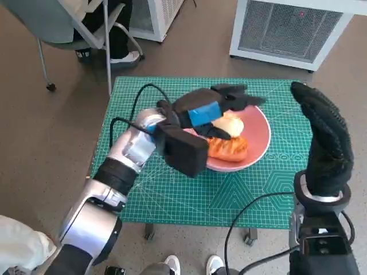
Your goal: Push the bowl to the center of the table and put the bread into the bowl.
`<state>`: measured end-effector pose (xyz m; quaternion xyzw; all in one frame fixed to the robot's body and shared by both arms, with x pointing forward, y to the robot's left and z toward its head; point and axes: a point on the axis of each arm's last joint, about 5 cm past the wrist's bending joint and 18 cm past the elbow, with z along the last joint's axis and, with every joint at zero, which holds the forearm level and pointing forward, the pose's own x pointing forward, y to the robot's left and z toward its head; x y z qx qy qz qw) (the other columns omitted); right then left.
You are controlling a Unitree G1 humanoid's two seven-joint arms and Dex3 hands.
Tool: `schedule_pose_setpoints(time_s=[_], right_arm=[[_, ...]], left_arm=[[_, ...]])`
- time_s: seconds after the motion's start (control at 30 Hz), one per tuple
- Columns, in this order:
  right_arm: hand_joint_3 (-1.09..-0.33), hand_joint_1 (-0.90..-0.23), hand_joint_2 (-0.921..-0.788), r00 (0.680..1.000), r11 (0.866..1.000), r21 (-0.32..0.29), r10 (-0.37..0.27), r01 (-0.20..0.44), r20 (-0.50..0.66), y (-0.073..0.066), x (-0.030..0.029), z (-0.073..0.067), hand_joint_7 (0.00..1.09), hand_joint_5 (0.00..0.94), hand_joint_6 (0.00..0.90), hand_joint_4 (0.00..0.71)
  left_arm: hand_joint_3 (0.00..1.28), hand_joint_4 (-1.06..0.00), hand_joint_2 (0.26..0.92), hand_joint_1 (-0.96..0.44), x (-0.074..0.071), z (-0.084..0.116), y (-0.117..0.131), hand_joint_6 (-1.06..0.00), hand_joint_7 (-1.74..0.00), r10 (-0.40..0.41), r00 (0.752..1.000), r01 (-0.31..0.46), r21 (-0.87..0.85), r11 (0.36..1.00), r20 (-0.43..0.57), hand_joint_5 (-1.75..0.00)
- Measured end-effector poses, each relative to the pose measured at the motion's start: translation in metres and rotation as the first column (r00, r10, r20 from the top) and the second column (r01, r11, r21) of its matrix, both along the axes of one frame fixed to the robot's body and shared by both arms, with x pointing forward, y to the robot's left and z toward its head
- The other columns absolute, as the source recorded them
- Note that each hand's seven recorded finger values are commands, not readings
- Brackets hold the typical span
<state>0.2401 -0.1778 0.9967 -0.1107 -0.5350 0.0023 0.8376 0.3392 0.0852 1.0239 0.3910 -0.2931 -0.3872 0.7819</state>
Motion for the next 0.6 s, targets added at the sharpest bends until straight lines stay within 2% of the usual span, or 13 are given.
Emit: schedule_pose_setpoints(time_s=[0.1, 0.3, 0.6], right_arm=[[-0.512, -0.401, -0.921, 1.0, 1.0, 0.002, -0.001, 0.001, -0.009, -0.001, 0.001, -0.001, 0.72, 0.002, 0.133, 0.433], [-0.512, -0.4, -0.921, 1.0, 1.0, 0.02, 0.01, -0.009, -0.018, -0.003, 0.0023, -0.002, 0.71, 0.002, 0.135, 0.433], [-0.518, -0.383, -0.921, 0.999, 0.999, 0.027, 0.037, -0.036, -0.026, -0.003, 0.0042, -0.001, 0.71, 0.001, 0.134, 0.432]], left_arm=[[0.25, -0.11, 0.921, -0.46, -0.003, -0.006, 0.009, -0.22, -0.01, -0.007, 1.0, 0.007, -0.108, 0.994, 0.001, -0.01], [0.32, -0.15, 0.921, -0.45, -0.008, -0.015, 0.025, -0.24, -0.03, 0.001, 1.0, 0.0, -0.305, 0.952, 0.002, -0.02], [0.4, -0.21, 0.921, -0.4, -0.023, -0.023, 0.037, -0.26, -0.05, 0.0, 1.0, -0.013, -0.574, 0.819, -0.023, -0.05]])
